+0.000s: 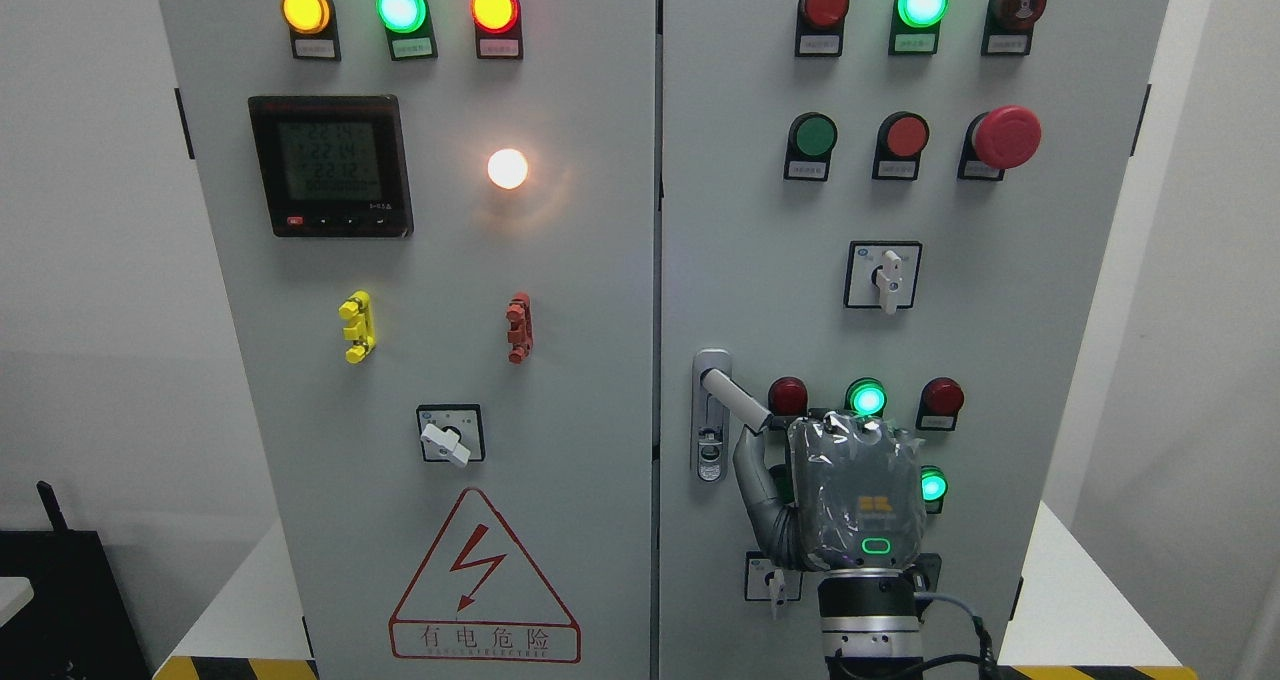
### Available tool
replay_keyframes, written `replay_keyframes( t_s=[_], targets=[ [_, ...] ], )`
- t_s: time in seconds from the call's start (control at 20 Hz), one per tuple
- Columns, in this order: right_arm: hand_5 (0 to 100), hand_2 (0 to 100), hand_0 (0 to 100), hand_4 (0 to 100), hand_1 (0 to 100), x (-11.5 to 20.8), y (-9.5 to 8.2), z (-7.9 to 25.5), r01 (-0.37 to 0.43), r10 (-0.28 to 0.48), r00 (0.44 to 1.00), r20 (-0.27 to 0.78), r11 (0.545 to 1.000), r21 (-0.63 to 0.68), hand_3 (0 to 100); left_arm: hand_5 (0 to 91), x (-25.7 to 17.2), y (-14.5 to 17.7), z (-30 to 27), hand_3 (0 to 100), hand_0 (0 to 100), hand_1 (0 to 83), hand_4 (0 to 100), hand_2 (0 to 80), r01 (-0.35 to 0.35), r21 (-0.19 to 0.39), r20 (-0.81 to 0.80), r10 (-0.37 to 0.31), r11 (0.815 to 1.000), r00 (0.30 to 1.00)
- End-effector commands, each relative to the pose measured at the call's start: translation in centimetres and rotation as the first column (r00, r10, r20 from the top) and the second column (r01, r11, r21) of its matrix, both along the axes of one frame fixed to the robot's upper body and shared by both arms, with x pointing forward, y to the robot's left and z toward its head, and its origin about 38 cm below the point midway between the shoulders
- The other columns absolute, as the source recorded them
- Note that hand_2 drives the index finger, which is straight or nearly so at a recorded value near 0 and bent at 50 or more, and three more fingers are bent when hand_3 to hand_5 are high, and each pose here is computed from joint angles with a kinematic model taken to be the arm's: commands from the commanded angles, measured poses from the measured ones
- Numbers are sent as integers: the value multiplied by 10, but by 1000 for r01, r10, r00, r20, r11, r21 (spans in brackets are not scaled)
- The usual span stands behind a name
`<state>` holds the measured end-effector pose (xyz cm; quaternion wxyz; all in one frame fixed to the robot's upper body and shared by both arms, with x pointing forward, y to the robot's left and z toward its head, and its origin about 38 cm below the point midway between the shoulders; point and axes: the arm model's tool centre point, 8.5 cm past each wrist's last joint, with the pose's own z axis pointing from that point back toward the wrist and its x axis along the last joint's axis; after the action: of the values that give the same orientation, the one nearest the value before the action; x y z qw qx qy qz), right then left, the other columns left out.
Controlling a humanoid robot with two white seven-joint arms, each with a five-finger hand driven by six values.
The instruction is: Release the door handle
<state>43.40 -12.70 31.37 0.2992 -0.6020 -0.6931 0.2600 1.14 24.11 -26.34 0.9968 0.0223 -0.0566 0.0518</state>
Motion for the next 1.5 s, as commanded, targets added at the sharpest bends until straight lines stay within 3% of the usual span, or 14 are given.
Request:
replay_keyframes(
  t_s=[0.0, 1.45],
  targets=[
    [967, 1000, 673, 1000, 47, 0, -1, 0, 3, -3, 1000, 2, 1000, -1, 1000, 0, -9, -1, -1, 0, 120, 389, 0, 0, -2, -2, 0, 2, 1000, 1000],
    [968, 1000, 678, 1000, 43, 3, -8, 7, 18, -18, 1000, 16, 1000, 0, 1000, 0, -9, -1, -1, 0, 120, 389, 0, 0, -2, -2, 0, 2, 1000, 1000]
  ],
)
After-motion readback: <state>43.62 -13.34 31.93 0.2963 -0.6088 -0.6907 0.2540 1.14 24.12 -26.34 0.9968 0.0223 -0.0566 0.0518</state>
